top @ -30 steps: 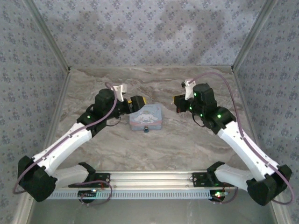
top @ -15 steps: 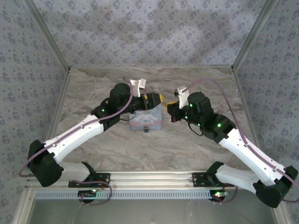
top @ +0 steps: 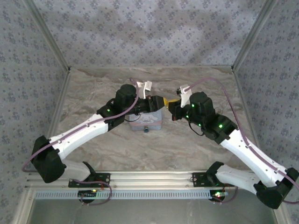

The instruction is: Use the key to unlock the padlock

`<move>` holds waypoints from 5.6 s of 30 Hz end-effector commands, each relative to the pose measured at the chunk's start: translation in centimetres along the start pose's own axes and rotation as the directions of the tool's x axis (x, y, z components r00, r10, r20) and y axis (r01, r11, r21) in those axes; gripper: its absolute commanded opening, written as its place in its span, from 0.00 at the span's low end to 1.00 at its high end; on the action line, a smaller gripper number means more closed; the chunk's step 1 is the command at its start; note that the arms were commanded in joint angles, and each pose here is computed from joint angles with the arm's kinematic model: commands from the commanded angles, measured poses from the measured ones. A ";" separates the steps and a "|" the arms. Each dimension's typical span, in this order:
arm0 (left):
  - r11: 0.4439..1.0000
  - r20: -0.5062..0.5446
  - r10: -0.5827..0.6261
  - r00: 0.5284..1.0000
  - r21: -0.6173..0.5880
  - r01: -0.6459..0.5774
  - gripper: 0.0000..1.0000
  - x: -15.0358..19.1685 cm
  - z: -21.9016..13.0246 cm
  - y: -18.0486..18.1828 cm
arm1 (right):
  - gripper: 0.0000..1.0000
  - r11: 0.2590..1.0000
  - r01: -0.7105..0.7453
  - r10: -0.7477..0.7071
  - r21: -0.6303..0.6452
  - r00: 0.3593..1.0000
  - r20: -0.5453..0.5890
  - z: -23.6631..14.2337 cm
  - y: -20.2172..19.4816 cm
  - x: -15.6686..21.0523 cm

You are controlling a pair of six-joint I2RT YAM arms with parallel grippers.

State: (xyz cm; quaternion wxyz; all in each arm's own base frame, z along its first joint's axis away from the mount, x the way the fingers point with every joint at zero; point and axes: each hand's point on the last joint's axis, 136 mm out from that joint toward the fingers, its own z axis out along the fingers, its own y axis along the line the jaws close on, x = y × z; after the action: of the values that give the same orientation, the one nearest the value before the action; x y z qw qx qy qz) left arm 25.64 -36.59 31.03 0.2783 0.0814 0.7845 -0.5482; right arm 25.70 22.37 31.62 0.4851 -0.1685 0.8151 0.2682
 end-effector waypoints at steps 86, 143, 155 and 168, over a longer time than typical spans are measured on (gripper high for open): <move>0.998 -0.015 0.038 0.999 0.058 -0.037 0.53 -1.9 -3.1 -4.0 | 0.00 0.973 0.225 -0.231 0.058 0.965 0.123 -3.9 -0.8 -1.9; 0.951 -0.104 -0.270 0.957 0.127 0.282 0.00 -1.5 -1.5 -5.2 | 0.11 0.580 0.706 -0.793 0.407 0.603 0.086 -1.3 5.6 -1.3; 0.999 -0.025 0.041 0.999 -0.034 -0.042 0.00 -2.1 -3.8 -2.9 | 0.56 0.985 0.103 -0.131 0.135 0.967 0.219 -5.9 0.1 -0.9; 0.978 0.060 0.203 0.977 0.033 -0.205 0.00 -2.1 -4.5 -4.3 | 0.49 0.782 -0.366 0.484 -0.503 0.867 0.122 -2.9 0.7 -3.2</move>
State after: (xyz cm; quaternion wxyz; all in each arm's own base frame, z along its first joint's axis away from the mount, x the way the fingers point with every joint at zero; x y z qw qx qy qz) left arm 24.43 -34.02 34.22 0.3100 0.1352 0.7868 -0.5164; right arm 27.46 19.00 31.01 0.4803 -0.0201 0.7510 0.4526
